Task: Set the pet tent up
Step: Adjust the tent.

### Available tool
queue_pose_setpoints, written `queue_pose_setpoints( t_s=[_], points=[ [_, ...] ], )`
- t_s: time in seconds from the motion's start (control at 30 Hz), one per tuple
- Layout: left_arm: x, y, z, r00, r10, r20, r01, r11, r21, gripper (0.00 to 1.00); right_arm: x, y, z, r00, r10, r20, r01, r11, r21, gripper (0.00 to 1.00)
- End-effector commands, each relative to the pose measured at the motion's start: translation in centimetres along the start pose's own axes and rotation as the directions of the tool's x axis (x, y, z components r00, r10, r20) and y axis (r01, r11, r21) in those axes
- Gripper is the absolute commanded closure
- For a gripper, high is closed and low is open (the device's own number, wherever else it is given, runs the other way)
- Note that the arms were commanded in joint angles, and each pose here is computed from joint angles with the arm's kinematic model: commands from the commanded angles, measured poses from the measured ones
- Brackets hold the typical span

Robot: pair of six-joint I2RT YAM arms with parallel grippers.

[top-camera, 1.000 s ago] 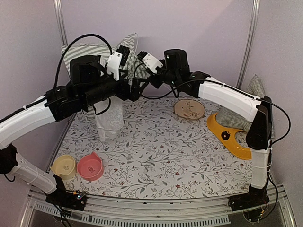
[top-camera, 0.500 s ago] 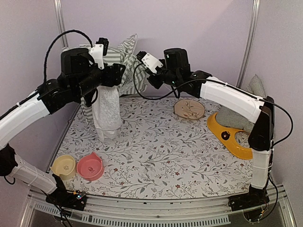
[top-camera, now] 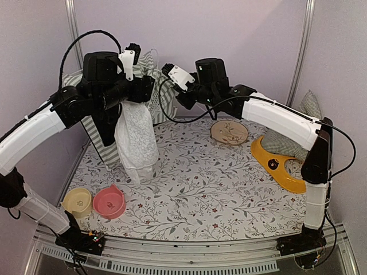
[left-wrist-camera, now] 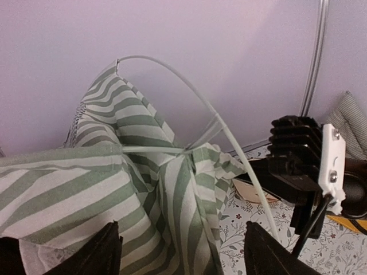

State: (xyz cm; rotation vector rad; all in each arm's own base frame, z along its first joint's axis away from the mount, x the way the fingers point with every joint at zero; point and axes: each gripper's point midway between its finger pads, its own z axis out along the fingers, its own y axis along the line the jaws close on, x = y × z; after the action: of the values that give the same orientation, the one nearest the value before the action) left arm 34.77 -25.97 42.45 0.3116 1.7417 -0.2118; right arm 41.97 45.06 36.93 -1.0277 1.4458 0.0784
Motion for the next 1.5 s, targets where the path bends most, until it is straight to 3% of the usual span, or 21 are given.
queue_pose_setpoints(
  t_s=[0.0,0.27,0.4,0.5,0.53,0.6,0.67,0.87,0.93,1.47],
  points=[
    [-0.4,0.7,-0.2,0.999,-0.016,-0.029,0.016,1.0,-0.011,0.31,-5.3,-2.5,-2.8,0.989,0.065,0.136,-0.071,0.996,0.044,1.0],
    [2.5,0.0,2.5,0.987,-0.048,-0.15,0.052,0.998,0.024,0.38,-5.9,-1.9,-2.7,0.988,0.059,0.145,-0.064,0.997,0.031,1.0],
    [3.0,0.6,3.0,0.985,-0.063,-0.162,0.064,0.998,-0.002,0.38,-6.3,-1.8,-2.8,0.987,0.055,0.152,-0.06,0.998,0.028,1.0],
    [3.0,1.3,3.3,0.986,-0.071,-0.15,0.07,0.998,-0.011,0.43,-6.4,-1.6,-2.9,0.987,0.054,0.154,-0.058,0.998,0.021,1.0],
    [2.9,1.4,3.4,0.987,-0.076,-0.144,0.076,0.997,-0.004,0.48,-6.4,-1.6,-2.9,0.986,0.054,0.156,-0.058,0.998,0.02,1.0],
    [2.6,1.3,3.2,0.988,-0.088,-0.123,0.092,0.995,0.026,0.68,-6.2,-1.3,-2.8,0.987,0.049,0.151,-0.052,0.999,0.014,1.0],
    [2.1,1.3,2.7,0.988,-0.118,-0.102,0.125,0.99,0.061,1.0,-5.6,-1.0,-2.4,0.991,0.032,0.133,-0.034,0.999,0.013,1.0],
    [-0.3,5.1,0.8,0.964,-0.262,-0.039,0.265,0.947,0.183,1.0,-3.7,-0.7,-2.7,0.99,-0.005,0.141,0.018,0.996,-0.092,1.0],
    [-1.3,6.8,-0.1,0.948,-0.317,-0.014,0.312,0.924,0.221,1.0,-2.9,-0.8,-2.8,0.99,-0.003,0.142,0.021,0.992,-0.128,0.95],
    [-4.7,14.4,-2.9,0.855,-0.518,0.031,0.461,0.784,0.416,1.0,5.7,-2.4,-4.5,1.0,0.002,0.005,-0.001,0.981,-0.193,0.92]
  ],
)
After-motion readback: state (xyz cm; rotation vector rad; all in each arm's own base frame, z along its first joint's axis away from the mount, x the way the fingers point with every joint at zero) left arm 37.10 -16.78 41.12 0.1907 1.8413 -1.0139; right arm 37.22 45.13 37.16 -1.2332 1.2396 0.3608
